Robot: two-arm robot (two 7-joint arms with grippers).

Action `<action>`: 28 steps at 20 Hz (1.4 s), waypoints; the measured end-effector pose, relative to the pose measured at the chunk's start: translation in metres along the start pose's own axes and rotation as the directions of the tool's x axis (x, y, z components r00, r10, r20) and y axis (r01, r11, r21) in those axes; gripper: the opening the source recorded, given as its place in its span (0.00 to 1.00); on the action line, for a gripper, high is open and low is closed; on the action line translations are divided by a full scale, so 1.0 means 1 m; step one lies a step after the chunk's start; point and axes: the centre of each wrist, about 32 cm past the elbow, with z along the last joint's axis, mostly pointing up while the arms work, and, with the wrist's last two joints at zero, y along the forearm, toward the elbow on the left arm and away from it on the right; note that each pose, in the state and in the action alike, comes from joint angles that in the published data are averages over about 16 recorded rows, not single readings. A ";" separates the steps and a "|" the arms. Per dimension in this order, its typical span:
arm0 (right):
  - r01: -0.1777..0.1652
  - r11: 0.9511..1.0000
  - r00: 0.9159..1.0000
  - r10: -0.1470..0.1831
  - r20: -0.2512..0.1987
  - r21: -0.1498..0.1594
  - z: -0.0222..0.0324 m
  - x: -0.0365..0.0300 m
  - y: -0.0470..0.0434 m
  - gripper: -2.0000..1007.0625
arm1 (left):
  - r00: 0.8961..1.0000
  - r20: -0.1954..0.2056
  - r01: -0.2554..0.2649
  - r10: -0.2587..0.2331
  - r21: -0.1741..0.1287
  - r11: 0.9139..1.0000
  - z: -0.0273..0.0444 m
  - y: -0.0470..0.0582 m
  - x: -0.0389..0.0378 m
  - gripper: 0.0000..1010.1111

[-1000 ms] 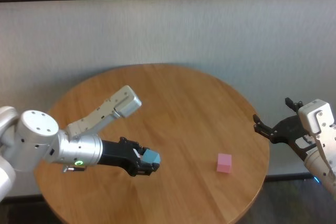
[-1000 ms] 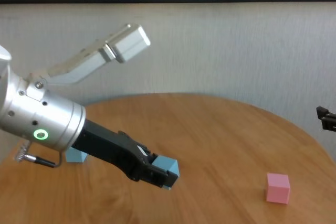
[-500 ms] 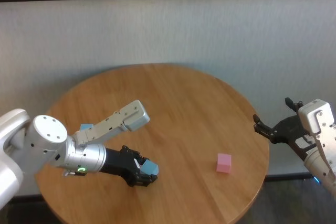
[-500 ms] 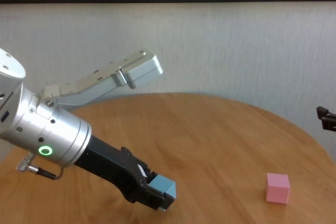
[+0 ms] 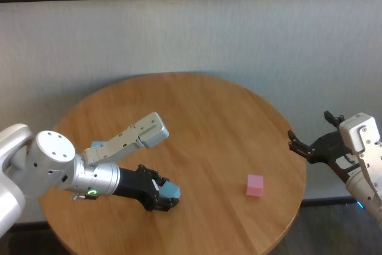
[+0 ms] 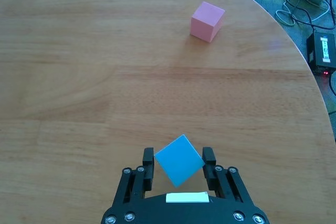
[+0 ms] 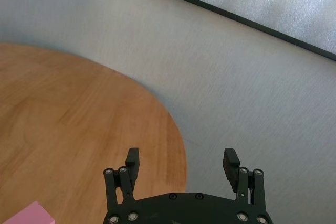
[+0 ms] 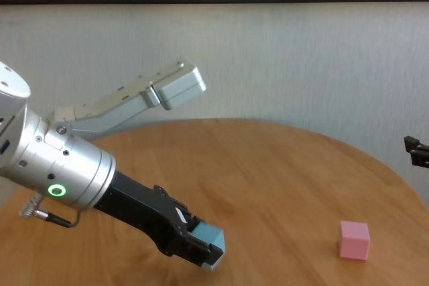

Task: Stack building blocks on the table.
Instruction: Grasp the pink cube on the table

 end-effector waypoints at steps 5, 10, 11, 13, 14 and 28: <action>0.000 1.000 1.000 0.000 0.000 0.000 0.0000 0.0000 0.0000 1.00 | 1.000 -0.007 -0.001 0.001 -0.011 1.000 -0.0002 0.001 0.0000 0.74; 0.000 1.000 1.000 0.000 0.000 0.000 0.0000 0.0000 0.0000 1.00 | 0.999 -0.038 -0.025 0.022 -0.071 0.997 -0.0014 0.005 -0.0012 0.87; 0.000 1.000 1.000 0.000 0.000 0.000 0.0000 0.0000 0.0000 1.00 | 0.998 -0.047 -0.035 0.030 -0.090 0.995 -0.0019 0.007 -0.0018 0.89; 0.000 1.000 1.000 0.000 0.000 0.000 0.0000 0.0000 0.0000 1.00 | 0.996 -0.066 -0.063 0.054 -0.138 0.988 -0.0035 0.011 -0.0034 0.93; 0.000 1.000 1.000 0.000 0.000 0.000 0.0000 0.0000 0.0000 1.00 | 0.994 -0.078 -0.083 0.071 -0.167 0.983 -0.0046 0.013 -0.0044 0.94; 0.000 1.000 1.000 0.000 0.000 0.000 0.0000 0.0000 0.0000 1.00 | 0.771 -0.437 -0.635 0.463 -0.484 0.602 -0.0465 0.054 -0.0375 0.99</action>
